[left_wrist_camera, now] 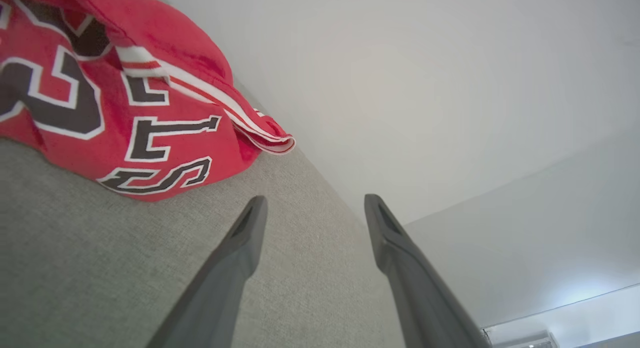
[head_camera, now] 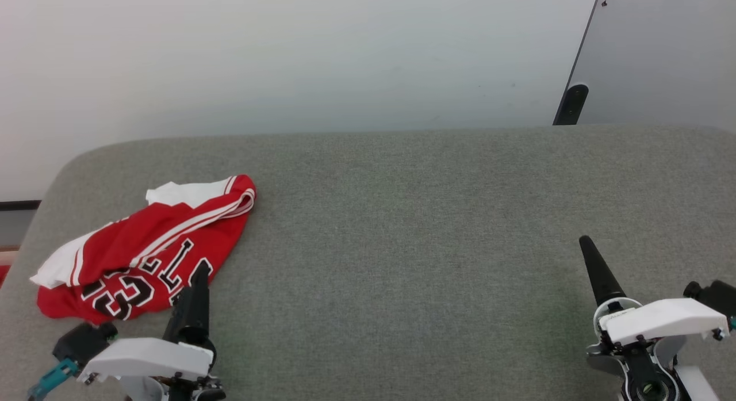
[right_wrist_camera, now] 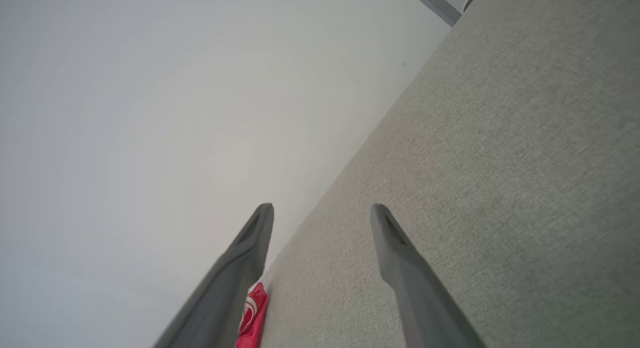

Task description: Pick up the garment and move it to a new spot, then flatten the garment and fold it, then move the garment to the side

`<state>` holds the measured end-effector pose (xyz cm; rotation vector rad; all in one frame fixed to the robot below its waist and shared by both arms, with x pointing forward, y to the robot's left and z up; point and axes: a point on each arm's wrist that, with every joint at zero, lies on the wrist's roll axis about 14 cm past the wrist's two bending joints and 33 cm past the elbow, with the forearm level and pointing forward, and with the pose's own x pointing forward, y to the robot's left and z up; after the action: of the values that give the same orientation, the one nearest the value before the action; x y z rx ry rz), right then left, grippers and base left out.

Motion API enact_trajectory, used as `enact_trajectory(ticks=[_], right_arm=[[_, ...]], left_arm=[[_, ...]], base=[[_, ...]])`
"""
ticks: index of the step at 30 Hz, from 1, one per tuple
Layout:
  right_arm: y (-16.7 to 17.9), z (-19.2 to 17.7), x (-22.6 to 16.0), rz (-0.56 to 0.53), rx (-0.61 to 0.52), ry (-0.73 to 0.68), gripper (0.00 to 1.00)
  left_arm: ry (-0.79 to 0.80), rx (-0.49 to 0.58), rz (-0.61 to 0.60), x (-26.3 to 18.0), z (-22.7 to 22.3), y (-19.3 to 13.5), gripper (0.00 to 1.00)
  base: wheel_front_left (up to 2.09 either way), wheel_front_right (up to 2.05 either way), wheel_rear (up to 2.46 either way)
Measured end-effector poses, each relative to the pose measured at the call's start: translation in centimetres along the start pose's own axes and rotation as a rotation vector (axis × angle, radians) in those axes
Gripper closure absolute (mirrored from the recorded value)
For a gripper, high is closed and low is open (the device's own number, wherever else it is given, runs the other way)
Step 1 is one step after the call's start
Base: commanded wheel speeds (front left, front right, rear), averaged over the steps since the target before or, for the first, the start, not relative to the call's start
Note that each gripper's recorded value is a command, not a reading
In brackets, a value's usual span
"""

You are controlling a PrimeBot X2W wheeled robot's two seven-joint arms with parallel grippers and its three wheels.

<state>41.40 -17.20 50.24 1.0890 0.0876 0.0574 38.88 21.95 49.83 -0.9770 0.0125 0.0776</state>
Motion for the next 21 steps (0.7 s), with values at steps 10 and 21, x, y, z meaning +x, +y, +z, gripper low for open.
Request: enact_trajectory(ticks=[10,21], right_arm=[[1.0,0.4,0.8,0.032,-0.206,0.000,0.00],[1.4,0.8,1.2,0.054,-0.435,0.000,0.00]], left_arm=[[-0.009,0.217,-0.027,0.1,0.4,-0.7,0.00],[-0.012,0.416,-0.049,0.5,0.6,-1.0,0.00]], base=[[0.00,0.00,0.00],[0.00,0.00,0.00]])
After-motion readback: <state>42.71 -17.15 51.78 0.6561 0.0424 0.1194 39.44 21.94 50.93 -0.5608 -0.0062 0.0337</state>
